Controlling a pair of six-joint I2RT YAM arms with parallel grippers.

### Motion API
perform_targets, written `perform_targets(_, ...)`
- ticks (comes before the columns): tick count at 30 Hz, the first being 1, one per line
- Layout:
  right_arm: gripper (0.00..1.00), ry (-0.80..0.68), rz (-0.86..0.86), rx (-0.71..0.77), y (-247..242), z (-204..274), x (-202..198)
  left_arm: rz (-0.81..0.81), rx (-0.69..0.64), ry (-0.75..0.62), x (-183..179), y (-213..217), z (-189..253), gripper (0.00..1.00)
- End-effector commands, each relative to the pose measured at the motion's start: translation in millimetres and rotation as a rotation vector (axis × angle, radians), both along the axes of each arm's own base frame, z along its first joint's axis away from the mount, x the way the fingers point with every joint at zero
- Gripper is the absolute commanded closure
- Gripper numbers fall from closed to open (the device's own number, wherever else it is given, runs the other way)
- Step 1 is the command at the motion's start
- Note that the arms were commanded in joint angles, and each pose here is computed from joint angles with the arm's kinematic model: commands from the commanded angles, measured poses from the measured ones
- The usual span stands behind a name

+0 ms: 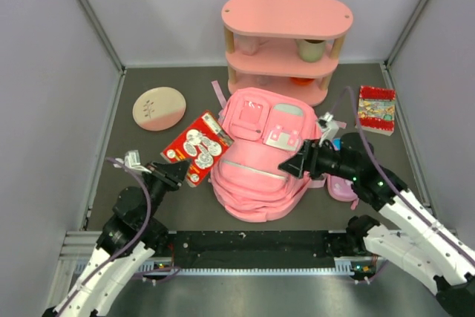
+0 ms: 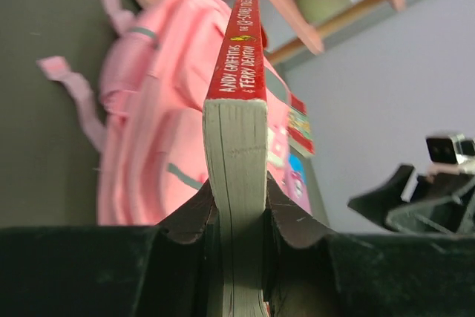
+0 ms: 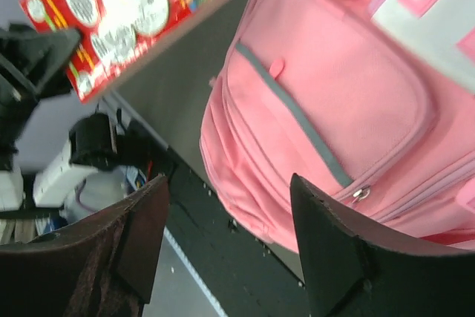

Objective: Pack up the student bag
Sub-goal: Place the book in the student bag.

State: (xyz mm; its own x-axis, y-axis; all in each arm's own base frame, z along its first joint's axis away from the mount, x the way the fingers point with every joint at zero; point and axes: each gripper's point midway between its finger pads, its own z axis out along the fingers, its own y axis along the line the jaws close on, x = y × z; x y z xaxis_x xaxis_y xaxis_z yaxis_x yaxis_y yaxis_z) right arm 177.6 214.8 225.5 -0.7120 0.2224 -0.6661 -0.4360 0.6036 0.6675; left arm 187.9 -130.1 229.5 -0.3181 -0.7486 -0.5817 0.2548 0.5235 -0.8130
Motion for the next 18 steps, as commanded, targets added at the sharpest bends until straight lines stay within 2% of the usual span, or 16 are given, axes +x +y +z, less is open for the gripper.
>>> perform_targets(1, 0.36, -0.028, 0.213, -0.134, 25.8, -21.6, -27.1, 0.235, 0.05, 0.03, -5.7, 54.9, 12.0, 1.0)
perform_targets(5, 0.41, -0.032, 0.34, -0.27, 63.5, -48.2, -43.5, 0.306, 0.098, 0.066, -11.5, 74.1, 17.8, 1.0)
perform_targets(7, 0.48, -0.044, 0.391, -0.303, 78.9, -56.6, -52.1, 0.303, 0.15, 0.099, -7.4, 71.6, 12.4, 1.0)
perform_targets(9, 0.5, -0.05, 0.411, -0.329, 92.6, -64.3, -52.5, 0.301, 0.168, 0.115, -7.4, 71.3, 11.4, 1.0)
perform_targets(18, 0.43, -0.13, 0.539, -0.388, 139.9, -74.2, -70.5, 0.28, 0.181, 0.136, -6.2, 66.3, 4.9, 1.0)
